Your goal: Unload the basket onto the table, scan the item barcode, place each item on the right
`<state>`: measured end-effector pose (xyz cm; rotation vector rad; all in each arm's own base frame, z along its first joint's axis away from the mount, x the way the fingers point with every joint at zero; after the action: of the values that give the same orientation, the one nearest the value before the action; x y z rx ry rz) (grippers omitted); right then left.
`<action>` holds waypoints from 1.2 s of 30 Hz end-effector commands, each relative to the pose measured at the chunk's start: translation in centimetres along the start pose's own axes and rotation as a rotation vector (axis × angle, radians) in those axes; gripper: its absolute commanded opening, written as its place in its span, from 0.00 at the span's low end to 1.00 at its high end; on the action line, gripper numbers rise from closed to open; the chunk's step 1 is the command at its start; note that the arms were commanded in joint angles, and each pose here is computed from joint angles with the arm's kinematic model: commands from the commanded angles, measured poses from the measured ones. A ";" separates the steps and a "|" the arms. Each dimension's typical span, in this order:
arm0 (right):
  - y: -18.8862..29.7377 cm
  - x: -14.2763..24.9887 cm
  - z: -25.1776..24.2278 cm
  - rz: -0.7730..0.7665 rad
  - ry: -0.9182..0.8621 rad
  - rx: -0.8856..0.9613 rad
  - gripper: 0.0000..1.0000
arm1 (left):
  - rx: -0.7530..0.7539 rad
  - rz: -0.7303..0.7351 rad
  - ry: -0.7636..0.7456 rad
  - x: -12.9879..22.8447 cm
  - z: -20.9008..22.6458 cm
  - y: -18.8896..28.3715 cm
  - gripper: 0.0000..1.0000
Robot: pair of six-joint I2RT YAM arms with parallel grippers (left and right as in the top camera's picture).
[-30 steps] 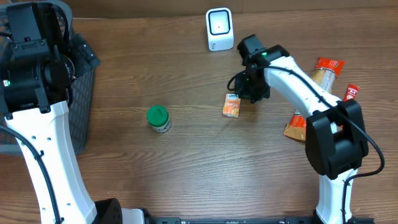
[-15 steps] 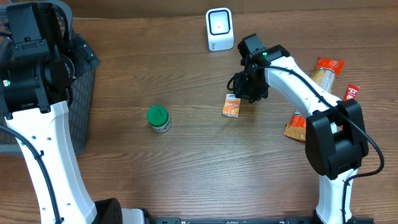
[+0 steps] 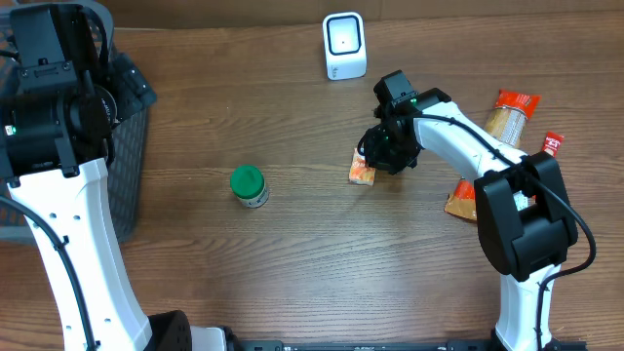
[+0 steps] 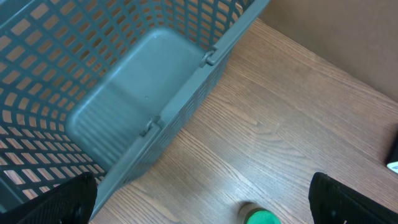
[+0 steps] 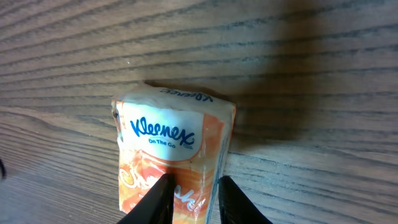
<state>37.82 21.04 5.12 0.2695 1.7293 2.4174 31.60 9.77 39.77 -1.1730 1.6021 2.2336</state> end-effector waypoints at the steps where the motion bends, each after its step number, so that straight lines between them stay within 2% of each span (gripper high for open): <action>1: 1.1 0.1 0.7 -0.017 0.018 -0.032 0.26 | -0.014 -0.006 -0.004 -0.3 0.3 -0.1 1.00; 8: 1.0 0.1 0.6 -0.016 0.018 -0.031 0.30 | -0.014 -0.006 -0.004 -0.3 0.3 -0.1 1.00; 16: -1.0 1.1 -0.3 0.015 0.012 -0.054 0.29 | -0.014 -0.006 -0.004 -0.3 0.3 -0.1 1.00; 17: -1.4 1.3 -0.5 0.015 0.013 -0.055 0.22 | -0.014 -0.006 -0.004 -0.3 0.3 -0.1 1.00; 18: -1.7 1.3 -0.6 0.014 0.014 -0.055 0.05 | -0.015 -0.006 -0.004 -0.3 0.3 -0.1 1.00; 21: -1.5 1.2 -0.7 0.010 0.016 -0.054 0.04 | -0.014 -0.006 -0.004 -0.3 0.3 -0.1 1.00; 29: 6.5 -0.6 1.3 -0.119 0.151 -0.133 0.04 | -0.014 -0.006 -0.004 -0.3 0.3 -0.1 1.00; 36: 11.6 -1.9 2.1 -0.244 0.176 -0.196 0.04 | -0.014 -0.006 -0.004 -0.3 0.3 -0.1 1.00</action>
<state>38.83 19.39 13.38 -0.0599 1.5239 2.4892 31.59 9.77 39.77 -1.1727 1.6024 2.2339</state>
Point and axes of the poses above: each gripper's point midway between its finger pads, its own y axis back along the fingers, its own z axis along the line the jaws close on, x = y × z, the point moved 3 cm from there along y, back along the fingers, and after that the axes turned 12 degrees about -y, right-handed, at the moved point
